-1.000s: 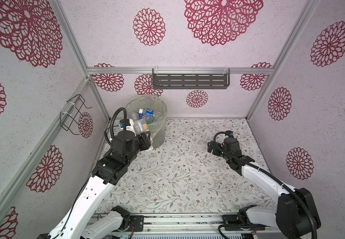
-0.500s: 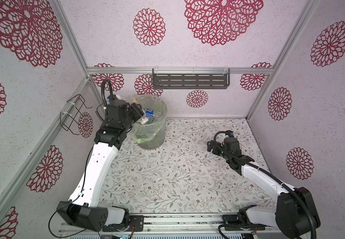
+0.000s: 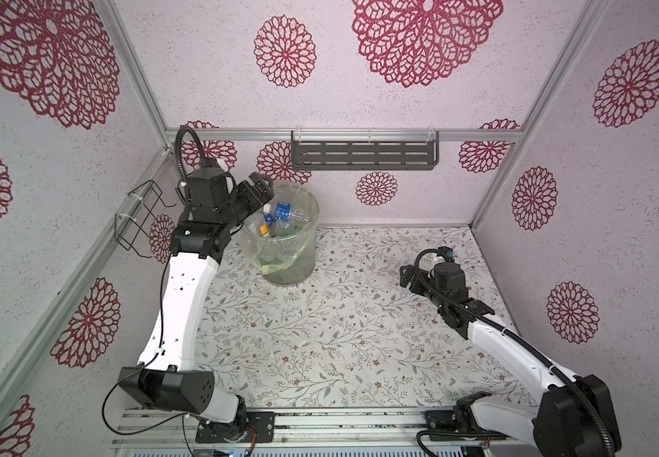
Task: Throw the plastic bottles in the bin
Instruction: Throw the plastic bottle into the trash bin.
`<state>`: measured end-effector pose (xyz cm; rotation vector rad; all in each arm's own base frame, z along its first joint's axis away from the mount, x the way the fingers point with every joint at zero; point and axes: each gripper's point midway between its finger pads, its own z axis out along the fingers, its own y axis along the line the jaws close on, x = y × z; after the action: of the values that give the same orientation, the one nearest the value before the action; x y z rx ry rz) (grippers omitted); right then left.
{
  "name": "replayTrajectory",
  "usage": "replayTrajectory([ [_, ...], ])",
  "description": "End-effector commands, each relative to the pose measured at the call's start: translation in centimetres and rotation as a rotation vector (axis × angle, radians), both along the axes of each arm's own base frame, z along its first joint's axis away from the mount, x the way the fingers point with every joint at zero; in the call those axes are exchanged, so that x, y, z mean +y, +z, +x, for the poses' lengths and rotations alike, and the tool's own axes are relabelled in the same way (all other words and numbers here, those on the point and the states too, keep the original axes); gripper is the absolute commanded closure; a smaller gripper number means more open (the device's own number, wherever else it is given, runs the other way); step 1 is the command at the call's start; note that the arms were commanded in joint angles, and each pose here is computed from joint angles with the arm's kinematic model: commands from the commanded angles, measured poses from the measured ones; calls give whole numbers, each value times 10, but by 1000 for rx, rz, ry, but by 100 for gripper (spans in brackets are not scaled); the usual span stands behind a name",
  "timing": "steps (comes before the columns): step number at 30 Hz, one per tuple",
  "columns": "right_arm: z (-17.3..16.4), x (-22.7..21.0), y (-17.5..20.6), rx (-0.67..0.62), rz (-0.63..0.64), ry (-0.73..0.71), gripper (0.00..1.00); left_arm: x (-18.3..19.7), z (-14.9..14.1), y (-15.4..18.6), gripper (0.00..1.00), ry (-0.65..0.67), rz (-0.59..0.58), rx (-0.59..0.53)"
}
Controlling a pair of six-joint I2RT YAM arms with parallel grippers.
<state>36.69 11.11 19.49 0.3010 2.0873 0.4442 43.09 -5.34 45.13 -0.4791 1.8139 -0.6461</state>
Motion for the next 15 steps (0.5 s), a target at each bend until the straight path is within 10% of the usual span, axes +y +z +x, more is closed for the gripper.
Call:
replayTrajectory([
  [1, 0, -7, 6, -19, -31, -16, 1, 21, -17, -18, 3, 47, 46, 33],
  [15, 5, -14, -3, 31, -87, -32, 1, 64, -45, -103, 3, 210, 170, 121],
])
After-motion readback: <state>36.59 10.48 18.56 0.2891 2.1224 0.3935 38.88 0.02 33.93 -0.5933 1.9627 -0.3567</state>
